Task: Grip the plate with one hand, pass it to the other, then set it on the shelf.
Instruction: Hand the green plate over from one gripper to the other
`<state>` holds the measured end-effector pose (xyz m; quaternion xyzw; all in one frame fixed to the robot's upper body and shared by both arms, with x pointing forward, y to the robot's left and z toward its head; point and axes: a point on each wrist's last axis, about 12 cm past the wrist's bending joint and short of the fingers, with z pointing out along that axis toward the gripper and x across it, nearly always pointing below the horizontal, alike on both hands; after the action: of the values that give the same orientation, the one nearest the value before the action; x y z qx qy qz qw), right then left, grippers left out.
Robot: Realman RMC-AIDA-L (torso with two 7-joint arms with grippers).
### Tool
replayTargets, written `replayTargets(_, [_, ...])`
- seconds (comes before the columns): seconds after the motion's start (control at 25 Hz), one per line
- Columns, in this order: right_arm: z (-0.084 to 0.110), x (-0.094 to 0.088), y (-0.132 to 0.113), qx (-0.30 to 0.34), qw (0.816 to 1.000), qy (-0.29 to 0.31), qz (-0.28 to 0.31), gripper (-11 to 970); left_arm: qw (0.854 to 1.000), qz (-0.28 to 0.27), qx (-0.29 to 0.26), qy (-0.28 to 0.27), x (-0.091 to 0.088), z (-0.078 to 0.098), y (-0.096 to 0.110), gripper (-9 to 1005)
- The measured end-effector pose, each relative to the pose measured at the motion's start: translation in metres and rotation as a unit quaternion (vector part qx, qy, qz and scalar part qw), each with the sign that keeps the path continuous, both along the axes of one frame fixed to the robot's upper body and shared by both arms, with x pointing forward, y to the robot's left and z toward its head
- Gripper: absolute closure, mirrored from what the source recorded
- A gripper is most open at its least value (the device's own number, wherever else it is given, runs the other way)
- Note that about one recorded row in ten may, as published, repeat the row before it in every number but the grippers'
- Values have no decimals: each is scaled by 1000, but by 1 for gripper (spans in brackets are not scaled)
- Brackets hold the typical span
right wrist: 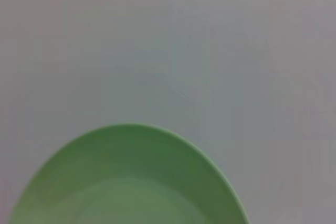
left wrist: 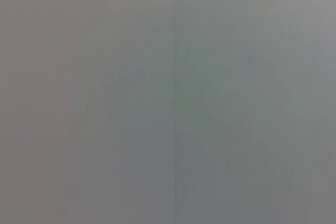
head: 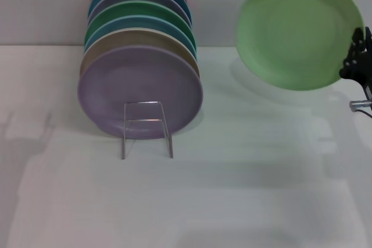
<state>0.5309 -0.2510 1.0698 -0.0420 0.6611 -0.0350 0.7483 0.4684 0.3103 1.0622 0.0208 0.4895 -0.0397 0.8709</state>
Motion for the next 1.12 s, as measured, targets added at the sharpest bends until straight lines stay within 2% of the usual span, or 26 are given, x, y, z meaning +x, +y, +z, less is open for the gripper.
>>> replayTargets(0.32, [-17,6,-10,83,995,34,51,935,1000,0,-2,-5,-3,0,1,162])
replayTargets(0.52, [-25,6,-15,127,989,43,62,933,1000,-1,-3,-11,-5,1,1,162])
replayTargets(0.92, [-38,-16,-36,187,979,22,84,932,1000,-10,-2,-7,-6,0,-3,162])
replayTargets(1.12, [-42,-24,-38,175,980,10,98,933,1000,-22,0,-3,-8,-2,-7,163])
